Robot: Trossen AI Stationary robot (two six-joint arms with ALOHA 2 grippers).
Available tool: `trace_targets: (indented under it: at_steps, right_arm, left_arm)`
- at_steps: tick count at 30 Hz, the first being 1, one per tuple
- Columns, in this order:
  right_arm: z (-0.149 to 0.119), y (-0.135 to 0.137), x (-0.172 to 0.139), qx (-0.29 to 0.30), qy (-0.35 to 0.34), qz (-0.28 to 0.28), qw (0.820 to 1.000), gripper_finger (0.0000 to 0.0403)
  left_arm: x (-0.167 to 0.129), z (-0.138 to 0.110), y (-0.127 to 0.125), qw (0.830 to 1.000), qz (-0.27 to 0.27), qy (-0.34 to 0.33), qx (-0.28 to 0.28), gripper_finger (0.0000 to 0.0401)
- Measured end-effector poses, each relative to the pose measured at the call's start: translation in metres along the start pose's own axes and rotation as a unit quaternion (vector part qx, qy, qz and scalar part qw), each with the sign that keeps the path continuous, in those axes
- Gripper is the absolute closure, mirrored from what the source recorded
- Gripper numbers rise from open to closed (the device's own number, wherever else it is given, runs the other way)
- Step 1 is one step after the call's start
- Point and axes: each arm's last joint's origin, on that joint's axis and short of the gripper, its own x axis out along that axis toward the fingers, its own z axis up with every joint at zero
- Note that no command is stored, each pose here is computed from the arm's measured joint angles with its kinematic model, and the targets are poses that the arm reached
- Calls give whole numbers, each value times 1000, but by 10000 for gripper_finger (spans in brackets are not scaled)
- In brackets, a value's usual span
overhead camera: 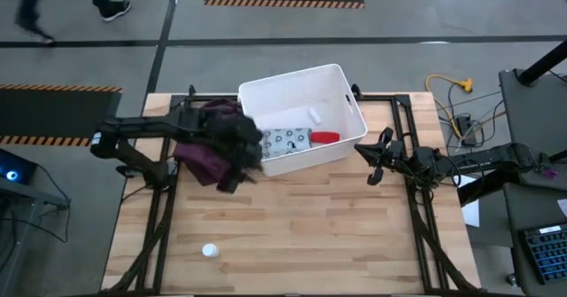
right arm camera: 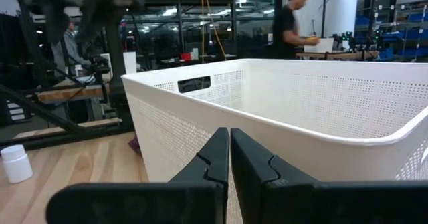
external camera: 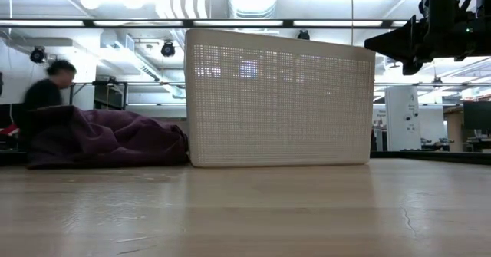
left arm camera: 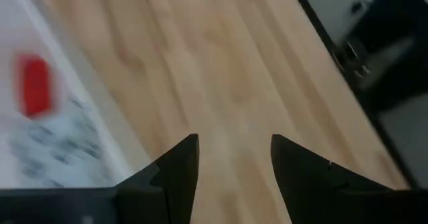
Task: Pick & place medical supplies in basket/bin
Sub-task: Put the white pill bottle into the white bin
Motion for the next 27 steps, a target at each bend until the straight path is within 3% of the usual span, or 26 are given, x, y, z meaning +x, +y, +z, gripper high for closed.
trace_targets:
  at_steps: [12, 20, 27]
  right_arm:
    - [-10, -1, -1, 9, 51, -4, 999, 394]
    - [-12, -1, -1, 7, 59, -5, 998, 394]
    - [-12, -1, -1, -2, 59, -4, 998, 394]
  left_arm:
    - [41, -25, -63, 987, -107, 114, -46, 129]
    - [67, -52, -120, 966, -144, 202, -71, 122]
    - [97, -82, -154, 958, -156, 219, -103, 122]
